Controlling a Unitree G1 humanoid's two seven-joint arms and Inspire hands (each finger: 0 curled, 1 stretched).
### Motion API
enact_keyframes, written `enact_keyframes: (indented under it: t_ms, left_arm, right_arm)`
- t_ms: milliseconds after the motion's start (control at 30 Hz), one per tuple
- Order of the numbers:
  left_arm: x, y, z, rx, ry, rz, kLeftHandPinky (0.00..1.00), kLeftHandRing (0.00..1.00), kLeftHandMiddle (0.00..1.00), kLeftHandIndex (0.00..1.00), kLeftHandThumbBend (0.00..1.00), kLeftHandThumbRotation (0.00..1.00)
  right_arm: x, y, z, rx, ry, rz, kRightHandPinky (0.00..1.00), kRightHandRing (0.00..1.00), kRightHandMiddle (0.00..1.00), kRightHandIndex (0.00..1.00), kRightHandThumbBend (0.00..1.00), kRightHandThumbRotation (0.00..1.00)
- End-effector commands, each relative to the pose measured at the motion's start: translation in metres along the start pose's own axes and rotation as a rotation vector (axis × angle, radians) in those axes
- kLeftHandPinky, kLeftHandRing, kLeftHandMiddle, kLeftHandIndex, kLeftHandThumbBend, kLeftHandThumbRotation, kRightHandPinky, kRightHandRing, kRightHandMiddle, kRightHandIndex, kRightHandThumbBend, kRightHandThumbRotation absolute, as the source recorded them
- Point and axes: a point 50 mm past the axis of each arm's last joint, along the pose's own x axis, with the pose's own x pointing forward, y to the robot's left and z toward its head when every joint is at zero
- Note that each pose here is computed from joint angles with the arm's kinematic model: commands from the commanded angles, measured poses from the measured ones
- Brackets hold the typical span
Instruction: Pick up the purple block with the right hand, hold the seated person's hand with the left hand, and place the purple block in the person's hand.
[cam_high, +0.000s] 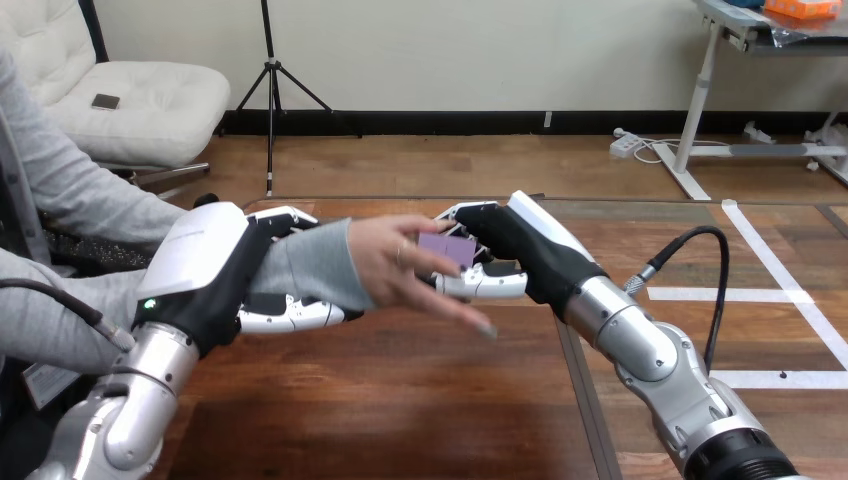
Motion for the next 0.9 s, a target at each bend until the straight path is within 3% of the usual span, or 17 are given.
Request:
enact_keyframes:
  t_ms: [0, 267, 600, 867]
  left_arm:
    - [0.007, 0.006, 0.027, -0.101, -0.139, 0.031, 0.54, 0.65, 0.68, 0.69, 1.0, 0.71]
    - [0.003, 0.007, 0.024, -0.176, -0.142, -0.022, 0.56, 0.67, 0.71, 0.71, 1.0, 0.76]
    - [-0.002, 0.008, 0.019, -0.32, -0.169, -0.134, 0.57, 0.72, 0.74, 0.75, 1.0, 0.81]
    - [-0.005, 0.004, 0.015, -0.421, -0.222, -0.161, 0.59, 0.71, 0.73, 0.74, 1.0, 0.84]
  right_arm:
    - [0.002, -0.009, 0.01, 0.01, -0.053, -0.041, 0.54, 0.6, 0.62, 0.65, 0.86, 0.76]
    - [-0.002, -0.011, 0.007, 0.021, -0.059, -0.058, 0.55, 0.6, 0.62, 0.64, 0.85, 0.81]
    - [-0.01, -0.015, 0.002, 0.03, -0.073, -0.083, 0.56, 0.6, 0.61, 0.63, 0.85, 0.87]
    - [-0.016, -0.019, -0.002, 0.035, -0.077, -0.098, 0.56, 0.6, 0.61, 0.63, 0.87, 0.91]
